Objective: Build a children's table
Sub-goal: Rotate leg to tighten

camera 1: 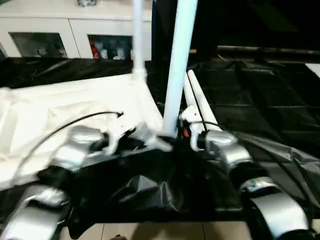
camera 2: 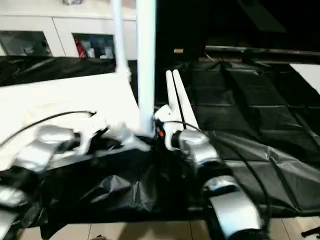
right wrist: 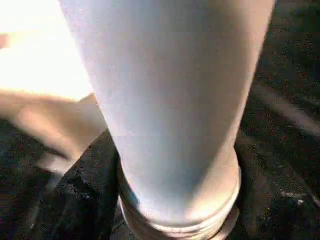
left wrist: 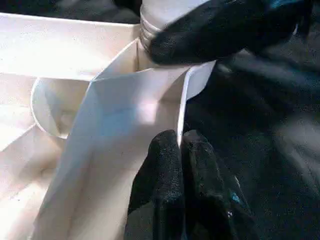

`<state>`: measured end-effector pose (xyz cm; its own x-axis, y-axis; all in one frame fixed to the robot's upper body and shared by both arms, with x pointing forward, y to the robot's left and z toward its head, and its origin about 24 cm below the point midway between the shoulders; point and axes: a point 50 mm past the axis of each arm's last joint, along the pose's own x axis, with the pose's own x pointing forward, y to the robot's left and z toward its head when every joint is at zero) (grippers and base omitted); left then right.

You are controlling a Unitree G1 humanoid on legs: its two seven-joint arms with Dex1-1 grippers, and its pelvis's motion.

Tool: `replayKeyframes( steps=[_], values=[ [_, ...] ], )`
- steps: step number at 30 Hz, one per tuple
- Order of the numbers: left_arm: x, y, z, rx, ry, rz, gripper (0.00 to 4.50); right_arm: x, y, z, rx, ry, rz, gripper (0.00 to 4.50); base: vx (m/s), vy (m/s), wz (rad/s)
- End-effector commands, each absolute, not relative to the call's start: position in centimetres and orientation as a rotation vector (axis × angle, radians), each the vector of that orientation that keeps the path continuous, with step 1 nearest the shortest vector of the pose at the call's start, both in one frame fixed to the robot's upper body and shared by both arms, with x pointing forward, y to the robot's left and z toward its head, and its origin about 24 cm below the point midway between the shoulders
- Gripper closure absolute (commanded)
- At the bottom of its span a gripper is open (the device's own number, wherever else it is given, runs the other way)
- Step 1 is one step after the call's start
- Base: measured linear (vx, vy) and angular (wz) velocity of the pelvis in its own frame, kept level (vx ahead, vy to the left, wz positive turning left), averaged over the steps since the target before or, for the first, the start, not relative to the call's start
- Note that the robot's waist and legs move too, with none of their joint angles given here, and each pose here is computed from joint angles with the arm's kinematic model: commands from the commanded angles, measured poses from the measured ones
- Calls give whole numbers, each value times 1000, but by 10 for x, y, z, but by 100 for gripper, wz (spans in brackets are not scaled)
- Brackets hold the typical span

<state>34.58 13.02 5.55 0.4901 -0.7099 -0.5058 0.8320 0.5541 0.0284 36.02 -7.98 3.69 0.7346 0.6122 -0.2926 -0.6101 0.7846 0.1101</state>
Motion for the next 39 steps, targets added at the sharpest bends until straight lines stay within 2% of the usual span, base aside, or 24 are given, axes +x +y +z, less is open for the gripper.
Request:
replayKeyframes(
  steps=[1, 4, 6, 8, 10, 11, 12, 13, 20, 26, 31, 39],
  values=[
    [363, 124, 69, 259, 402, -749, 450, 342, -49, 13, 45, 433, 703, 178, 0, 0, 0],
    [363, 100, 67, 255, 383, -775, 450, 336, -24, 15, 53, 413, 745, 178, 0, 0, 0],
    [361, 96, 67, 258, 375, -798, 450, 336, -21, 17, 41, 394, 768, 178, 0, 0, 0],
    [360, 96, 66, 267, 373, -821, 450, 337, -21, 19, 55, 382, 777, 122, 0, 0, 0],
    [357, 98, 65, 287, 377, -864, 450, 341, -25, 25, 87, 357, 784, 108, 0, 0, 0],
    [353, 105, 64, 312, 377, -919, 450, 345, -33, 29, 54, 341, 805, 88, 0, 0, 0],
    [353, 105, 64, 312, 377, -919, 450, 345, -33, 29, 54, 341, 805, 88, 0, 0, 0],
    [348, 113, 62, 341, 393, -994, 450, 348, -42, 33, 16, 333, 835, 79, 0, 0, 0],
    [333, 147, 63, 410, 435, -1156, 450, 345, -69, 42, -120, 320, 1134, 79, 0, 0, 0],
    [322, 170, 66, 431, 481, -1257, 450, 344, -87, 51, -141, 345, 1270, 79, 0, 0, 0],
    [317, 179, 69, 428, 497, -1312, 450, 343, -91, 56, -161, 357, 1340, 79, 0, 0, 0],
    [316, 180, 70, 418, 495, -1309, 450, 341, -87, 53, -137, 373, 1352, 149, 0, 0, 0]
  ],
)
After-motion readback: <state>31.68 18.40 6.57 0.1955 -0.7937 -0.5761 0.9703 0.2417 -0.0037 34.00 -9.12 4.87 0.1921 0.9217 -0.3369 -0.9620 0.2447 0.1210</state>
